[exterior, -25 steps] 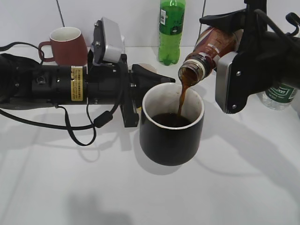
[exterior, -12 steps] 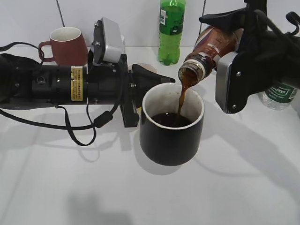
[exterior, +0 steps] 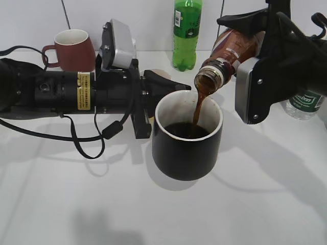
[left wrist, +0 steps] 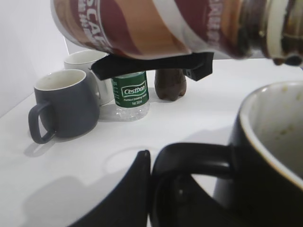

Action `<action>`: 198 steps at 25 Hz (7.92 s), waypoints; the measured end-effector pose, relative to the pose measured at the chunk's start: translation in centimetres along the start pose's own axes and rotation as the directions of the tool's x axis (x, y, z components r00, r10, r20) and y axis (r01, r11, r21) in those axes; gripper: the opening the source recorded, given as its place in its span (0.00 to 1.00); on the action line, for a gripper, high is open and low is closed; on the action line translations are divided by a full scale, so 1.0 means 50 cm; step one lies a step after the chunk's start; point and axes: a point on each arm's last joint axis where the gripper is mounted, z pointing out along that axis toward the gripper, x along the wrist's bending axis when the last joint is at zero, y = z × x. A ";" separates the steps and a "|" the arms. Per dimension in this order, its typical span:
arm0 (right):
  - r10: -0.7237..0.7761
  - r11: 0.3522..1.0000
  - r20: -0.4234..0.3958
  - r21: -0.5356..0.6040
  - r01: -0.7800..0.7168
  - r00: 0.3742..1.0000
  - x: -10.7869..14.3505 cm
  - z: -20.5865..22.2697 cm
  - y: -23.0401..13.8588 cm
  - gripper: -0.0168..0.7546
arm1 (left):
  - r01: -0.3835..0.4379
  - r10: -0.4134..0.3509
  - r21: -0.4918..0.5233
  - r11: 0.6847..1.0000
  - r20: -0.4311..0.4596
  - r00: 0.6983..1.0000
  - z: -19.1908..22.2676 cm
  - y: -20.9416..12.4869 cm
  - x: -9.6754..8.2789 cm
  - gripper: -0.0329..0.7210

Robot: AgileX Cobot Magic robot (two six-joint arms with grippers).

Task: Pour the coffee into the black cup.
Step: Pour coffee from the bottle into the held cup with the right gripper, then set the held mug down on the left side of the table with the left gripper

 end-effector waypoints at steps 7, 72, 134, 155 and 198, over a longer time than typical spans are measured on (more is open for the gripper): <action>-0.003 1.000 0.003 -0.001 0.003 1.000 0.000 0.000 0.000 0.71 | 0.000 0.000 0.000 1.000 0.000 1.000 0.000 0.000 0.000 0.10; -0.145 0.989 0.007 -0.001 0.145 0.989 -0.001 0.000 0.000 0.71 | -0.002 0.002 0.003 1.000 0.002 1.000 0.000 -0.001 0.000 0.10; 0.989 -0.037 0.139 -0.021 -0.999 -0.039 -0.002 -0.001 -0.026 0.71 | 0.156 -0.150 -0.034 0.987 -0.523 0.839 -0.294 -0.067 0.139 0.10; 0.989 -0.043 0.142 -0.023 -0.999 -0.046 -0.002 -0.001 -0.026 0.71 | 0.176 -0.133 -0.027 0.984 -0.769 0.625 -0.353 -0.115 0.191 0.10; 0.986 -0.057 0.153 -0.026 -0.998 -0.060 -0.003 -0.001 -0.028 0.70 | 0.214 -0.234 -0.157 0.964 -0.884 0.404 -0.367 -0.256 0.189 0.16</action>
